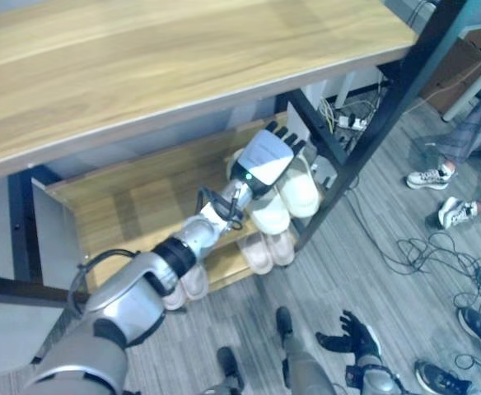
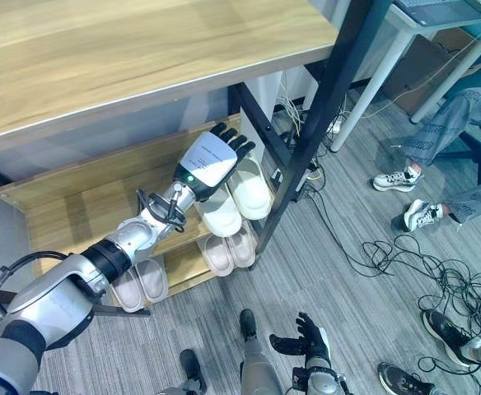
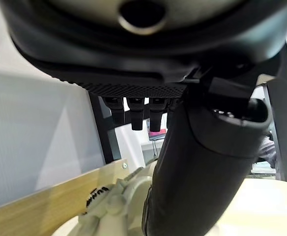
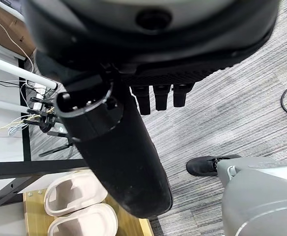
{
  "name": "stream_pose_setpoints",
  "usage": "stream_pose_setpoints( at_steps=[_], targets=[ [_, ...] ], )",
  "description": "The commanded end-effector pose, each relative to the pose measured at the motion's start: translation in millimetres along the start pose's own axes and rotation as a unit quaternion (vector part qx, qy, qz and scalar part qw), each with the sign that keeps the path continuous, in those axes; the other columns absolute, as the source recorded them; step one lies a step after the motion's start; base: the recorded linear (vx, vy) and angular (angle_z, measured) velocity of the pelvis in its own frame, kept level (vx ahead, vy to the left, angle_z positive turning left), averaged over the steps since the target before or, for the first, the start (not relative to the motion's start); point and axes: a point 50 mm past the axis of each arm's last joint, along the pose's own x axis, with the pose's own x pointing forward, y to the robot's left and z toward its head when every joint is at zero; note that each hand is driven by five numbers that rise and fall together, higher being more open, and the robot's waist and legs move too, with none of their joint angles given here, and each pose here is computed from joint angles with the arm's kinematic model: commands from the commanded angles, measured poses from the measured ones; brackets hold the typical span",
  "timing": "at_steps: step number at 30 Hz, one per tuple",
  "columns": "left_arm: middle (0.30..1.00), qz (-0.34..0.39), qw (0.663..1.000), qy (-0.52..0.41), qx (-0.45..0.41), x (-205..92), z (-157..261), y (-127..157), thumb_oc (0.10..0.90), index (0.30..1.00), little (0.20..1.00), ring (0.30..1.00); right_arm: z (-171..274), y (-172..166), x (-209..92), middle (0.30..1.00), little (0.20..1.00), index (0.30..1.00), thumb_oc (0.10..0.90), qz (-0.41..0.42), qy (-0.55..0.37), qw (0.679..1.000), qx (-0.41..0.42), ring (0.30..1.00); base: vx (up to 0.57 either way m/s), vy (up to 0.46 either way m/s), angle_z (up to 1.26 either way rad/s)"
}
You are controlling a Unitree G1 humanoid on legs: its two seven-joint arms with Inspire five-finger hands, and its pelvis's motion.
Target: Arrange the slippers neatly on the shoe rack.
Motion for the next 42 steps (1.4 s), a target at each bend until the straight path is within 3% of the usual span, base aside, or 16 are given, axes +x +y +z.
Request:
stream_pose_setpoints(
  at_steps=[1, 8, 27, 37, 42],
  targets=[
    [0.900, 0.098, 0.994, 0.041, 0.015, 33.2, -21.9, 52.9, 0.800, 0.900, 0.900, 0.900, 20.3, -27.8, 8.1, 0.900, 0.900, 0.900, 0.800, -0.037, -0.039, 0.999, 0.001, 0.900, 0.00, 0.000, 0.00],
    [0.900, 0.070, 0.997, 0.038, -0.001, 22.9, -13.5, 33.5, 0.800, 0.900, 0.900, 0.900, 13.4, -26.9, 7.8, 0.900, 0.900, 0.900, 0.800, -0.039, -0.021, 0.999, 0.001, 0.900, 0.00, 0.000, 0.00],
    [0.900, 0.058, 0.996, 0.049, -0.038, 2.6, -15.5, 16.7, 0.800, 0.900, 0.900, 0.900, 0.7, -18.8, 4.5, 0.900, 0.900, 0.900, 0.800, -0.031, 0.006, 0.999, 0.010, 0.900, 0.00, -0.011, 0.04],
    [0.900, 0.101, 0.973, 0.082, -0.188, -29.0, -24.7, 25.0, 0.800, 0.900, 0.900, 0.900, -15.1, -9.5, 0.0, 0.900, 0.900, 0.900, 0.800, -0.031, 0.046, 0.998, 0.028, 0.900, 0.01, -0.010, 0.03],
    [0.900, 0.070, 0.955, 0.134, -0.256, -58.9, -23.6, -2.1, 0.800, 0.900, 0.900, 0.900, -18.3, -2.6, -0.2, 0.900, 0.900, 0.900, 0.800, -0.032, 0.058, 0.997, 0.031, 0.900, 0.02, -0.008, 0.08]
  ],
)
